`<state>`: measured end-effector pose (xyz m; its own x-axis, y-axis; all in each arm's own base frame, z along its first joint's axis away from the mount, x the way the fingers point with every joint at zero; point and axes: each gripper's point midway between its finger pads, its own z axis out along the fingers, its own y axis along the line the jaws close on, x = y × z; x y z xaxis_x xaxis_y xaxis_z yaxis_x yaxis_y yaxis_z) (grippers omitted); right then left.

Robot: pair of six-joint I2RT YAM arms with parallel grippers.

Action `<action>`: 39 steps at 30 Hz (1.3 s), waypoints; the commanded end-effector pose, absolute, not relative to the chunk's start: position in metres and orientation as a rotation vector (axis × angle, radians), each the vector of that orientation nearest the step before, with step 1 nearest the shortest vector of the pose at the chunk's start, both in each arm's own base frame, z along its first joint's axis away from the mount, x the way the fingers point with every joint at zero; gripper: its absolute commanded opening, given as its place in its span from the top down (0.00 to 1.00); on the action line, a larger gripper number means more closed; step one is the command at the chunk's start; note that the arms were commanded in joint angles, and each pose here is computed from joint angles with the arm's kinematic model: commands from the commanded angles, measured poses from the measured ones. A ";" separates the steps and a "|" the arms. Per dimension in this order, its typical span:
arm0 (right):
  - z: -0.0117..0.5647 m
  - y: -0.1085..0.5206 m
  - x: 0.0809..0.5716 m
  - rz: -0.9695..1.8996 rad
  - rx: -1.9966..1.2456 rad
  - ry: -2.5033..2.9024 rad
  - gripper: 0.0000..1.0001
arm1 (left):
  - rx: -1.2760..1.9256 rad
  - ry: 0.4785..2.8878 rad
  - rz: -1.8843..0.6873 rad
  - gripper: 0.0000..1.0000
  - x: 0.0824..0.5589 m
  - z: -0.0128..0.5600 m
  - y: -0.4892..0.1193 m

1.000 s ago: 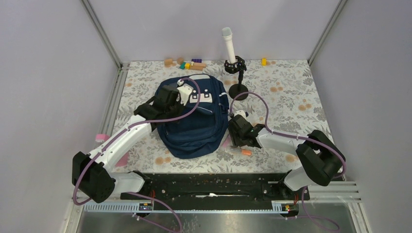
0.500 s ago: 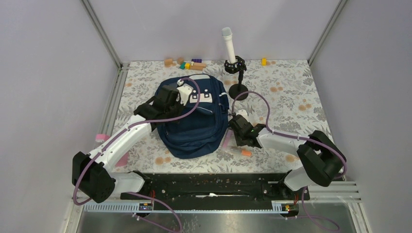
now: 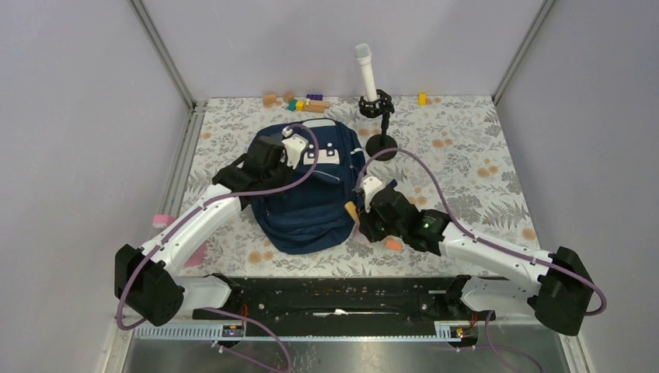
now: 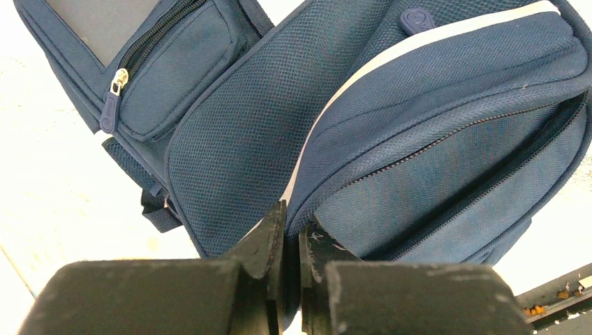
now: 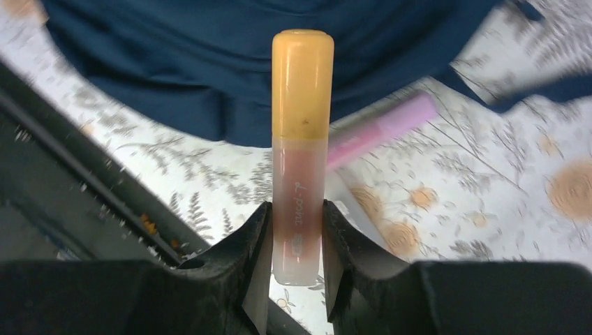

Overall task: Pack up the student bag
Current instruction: Pick up the stationery from the center of the board, then place the stationery in the student bag.

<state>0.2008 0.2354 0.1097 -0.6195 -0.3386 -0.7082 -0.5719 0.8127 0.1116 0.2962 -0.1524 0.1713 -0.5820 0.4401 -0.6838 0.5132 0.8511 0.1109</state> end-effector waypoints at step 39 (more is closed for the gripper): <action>0.176 0.375 0.311 0.039 -1.487 1.300 0.27 | 0.593 2.181 -0.207 1.00 0.304 0.215 -0.149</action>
<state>0.2981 0.3735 0.1524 0.3835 -0.6997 -0.6028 -0.7658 0.1240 -0.6310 0.2960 -0.1486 0.1771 -0.5897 0.3996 -0.7018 0.5090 0.8586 0.0612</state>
